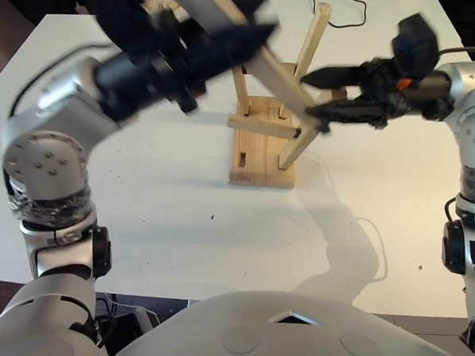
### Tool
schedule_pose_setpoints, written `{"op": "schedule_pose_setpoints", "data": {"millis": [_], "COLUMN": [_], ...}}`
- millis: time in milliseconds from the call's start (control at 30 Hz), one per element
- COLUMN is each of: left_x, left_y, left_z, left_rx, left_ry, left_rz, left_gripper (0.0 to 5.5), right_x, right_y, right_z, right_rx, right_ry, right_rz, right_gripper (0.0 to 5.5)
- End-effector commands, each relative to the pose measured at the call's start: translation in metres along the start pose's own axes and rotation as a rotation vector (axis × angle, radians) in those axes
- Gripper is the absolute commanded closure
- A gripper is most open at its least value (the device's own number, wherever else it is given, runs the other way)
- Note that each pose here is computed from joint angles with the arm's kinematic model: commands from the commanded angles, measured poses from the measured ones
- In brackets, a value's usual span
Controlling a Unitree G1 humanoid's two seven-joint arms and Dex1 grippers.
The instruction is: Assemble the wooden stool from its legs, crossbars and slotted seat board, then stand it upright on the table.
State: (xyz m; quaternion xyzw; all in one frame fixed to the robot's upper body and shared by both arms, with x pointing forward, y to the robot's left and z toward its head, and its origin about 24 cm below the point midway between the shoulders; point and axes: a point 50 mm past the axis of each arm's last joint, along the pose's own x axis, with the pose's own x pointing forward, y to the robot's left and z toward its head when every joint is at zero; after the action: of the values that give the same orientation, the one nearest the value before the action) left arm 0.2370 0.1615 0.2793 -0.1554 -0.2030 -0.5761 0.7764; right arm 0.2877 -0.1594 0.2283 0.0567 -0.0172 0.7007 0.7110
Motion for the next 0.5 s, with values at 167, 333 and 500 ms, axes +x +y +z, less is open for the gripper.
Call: {"op": "schedule_pose_setpoints", "data": {"millis": [167,333,500], "left_x": [-0.05,-0.082,-0.081], "left_y": [0.031,0.044,0.039], "left_z": [0.021,-0.044,-0.098], "left_rx": [0.175,0.097,0.091], "left_ry": [0.02,0.244,0.385], "left_rz": [0.29,0.39,0.335], "left_gripper": [3.47,3.47,3.47], "right_x": [-0.006,-0.006,-0.017], "right_y": [-0.019,-0.03,-0.056], "right_z": [0.009,0.012,0.013], "right_rx": [0.062,0.048,0.023], "right_ry": [-0.182,-0.252,-0.279], "right_rz": [-0.221,-0.322,-0.56], "right_gripper": [2.69,2.69,2.69]}}
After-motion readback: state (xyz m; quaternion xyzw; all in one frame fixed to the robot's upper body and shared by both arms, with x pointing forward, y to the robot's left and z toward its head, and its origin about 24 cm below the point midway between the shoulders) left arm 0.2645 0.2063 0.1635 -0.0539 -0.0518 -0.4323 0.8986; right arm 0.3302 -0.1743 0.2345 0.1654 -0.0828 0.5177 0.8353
